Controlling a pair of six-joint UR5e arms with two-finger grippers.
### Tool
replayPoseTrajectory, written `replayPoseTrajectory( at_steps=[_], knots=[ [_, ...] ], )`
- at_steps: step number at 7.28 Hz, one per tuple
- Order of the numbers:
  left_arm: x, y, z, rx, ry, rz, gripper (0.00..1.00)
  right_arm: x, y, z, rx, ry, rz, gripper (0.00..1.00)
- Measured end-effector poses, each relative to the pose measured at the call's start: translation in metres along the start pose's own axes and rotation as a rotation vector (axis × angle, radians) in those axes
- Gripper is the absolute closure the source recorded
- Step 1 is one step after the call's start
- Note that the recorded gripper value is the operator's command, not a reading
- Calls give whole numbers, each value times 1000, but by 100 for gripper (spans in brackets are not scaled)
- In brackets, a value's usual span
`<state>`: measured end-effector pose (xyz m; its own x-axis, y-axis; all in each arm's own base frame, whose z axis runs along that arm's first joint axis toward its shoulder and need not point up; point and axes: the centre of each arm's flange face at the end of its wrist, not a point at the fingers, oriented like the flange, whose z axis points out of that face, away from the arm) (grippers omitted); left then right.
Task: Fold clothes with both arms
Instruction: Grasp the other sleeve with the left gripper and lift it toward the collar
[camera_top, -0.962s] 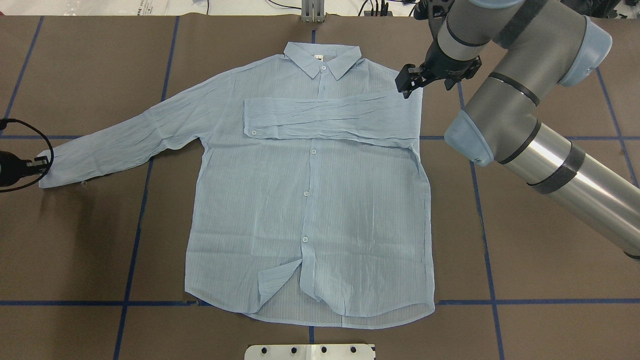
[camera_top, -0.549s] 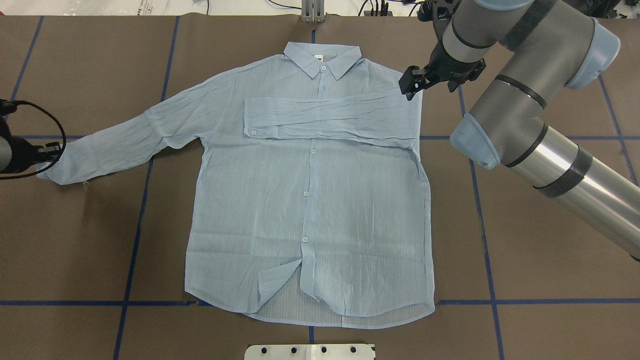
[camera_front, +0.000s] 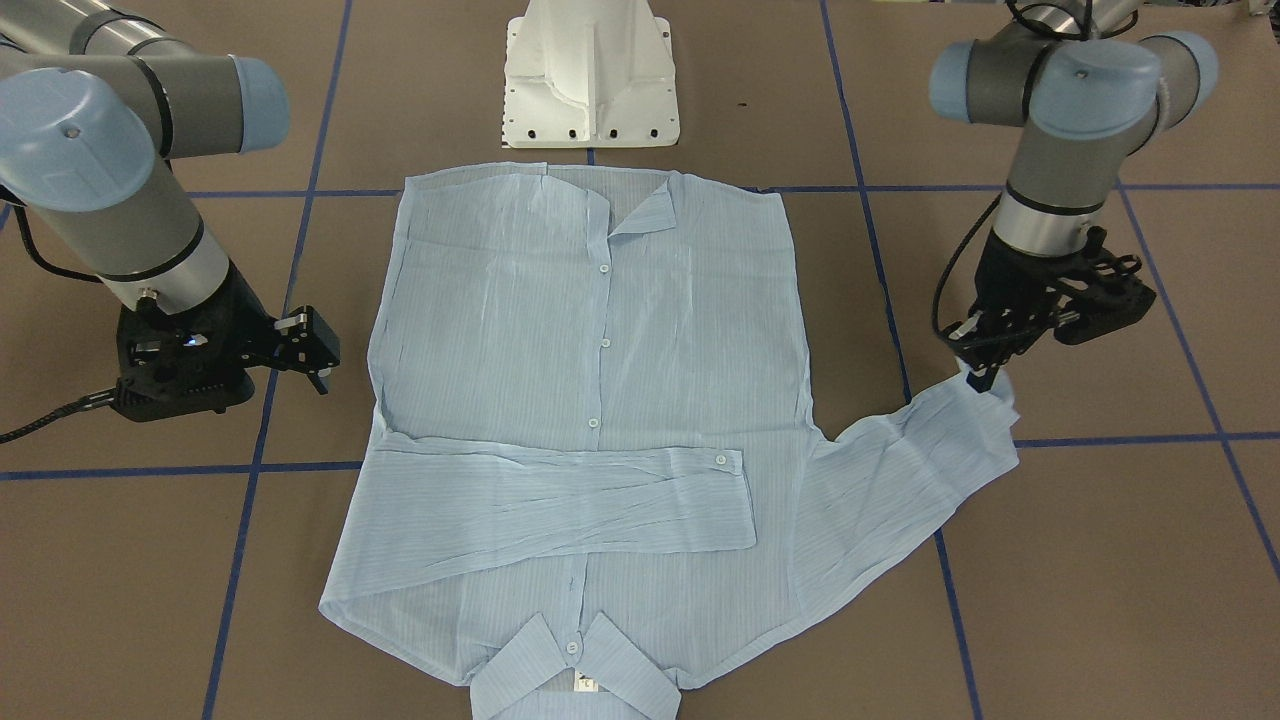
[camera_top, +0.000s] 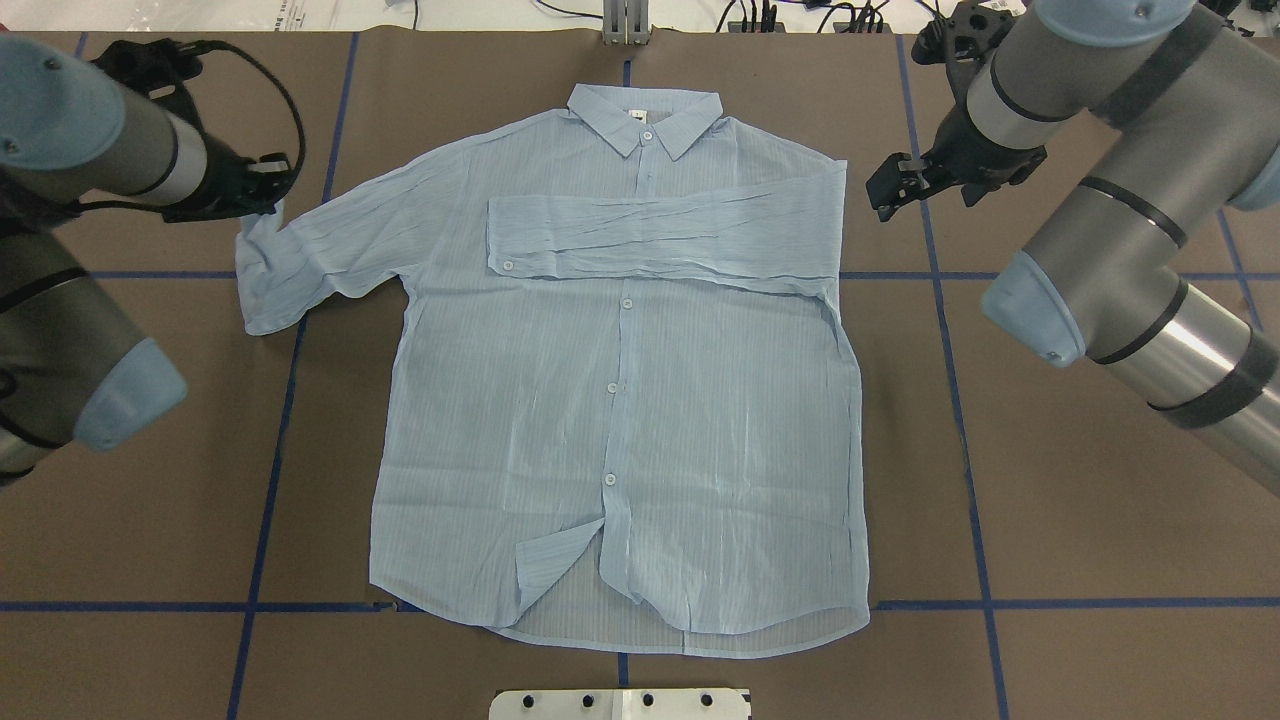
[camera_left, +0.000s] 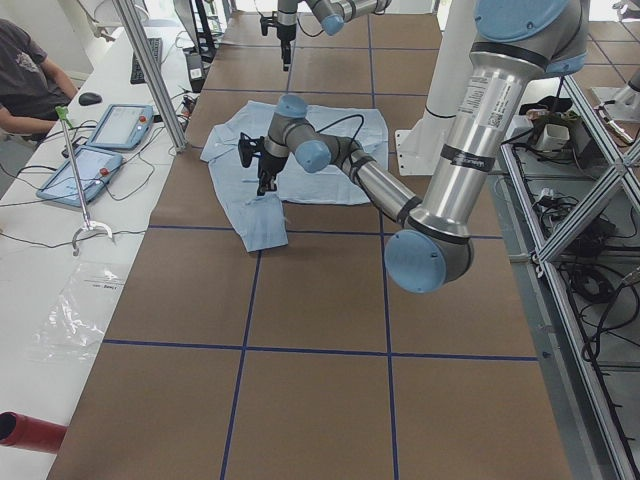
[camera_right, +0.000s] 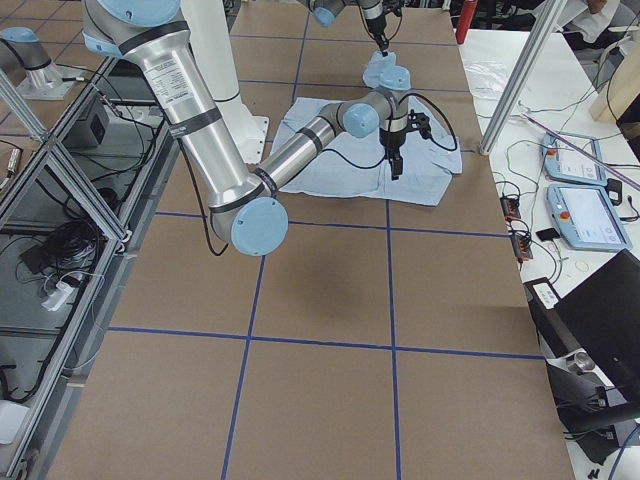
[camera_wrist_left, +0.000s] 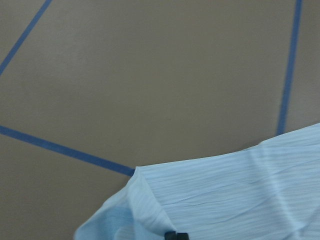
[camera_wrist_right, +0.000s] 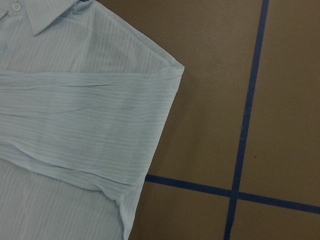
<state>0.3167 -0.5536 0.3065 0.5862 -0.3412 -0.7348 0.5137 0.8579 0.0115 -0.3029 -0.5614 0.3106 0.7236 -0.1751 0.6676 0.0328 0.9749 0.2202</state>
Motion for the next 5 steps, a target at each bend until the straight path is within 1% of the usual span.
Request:
replayPoseTrajectory(
  at_steps=[1, 3, 5],
  knots=[
    [54, -7, -8, -10, 29, -47, 100, 21, 8, 2, -14, 3, -2, 0],
    [160, -18, -38, -41, 116, -153, 100, 72, 19, 5, -51, -3, -4, 0],
    [240, -26, -74, -51, 204, -221, 100, 110, 27, 4, -72, -4, -5, 0]
  ],
)
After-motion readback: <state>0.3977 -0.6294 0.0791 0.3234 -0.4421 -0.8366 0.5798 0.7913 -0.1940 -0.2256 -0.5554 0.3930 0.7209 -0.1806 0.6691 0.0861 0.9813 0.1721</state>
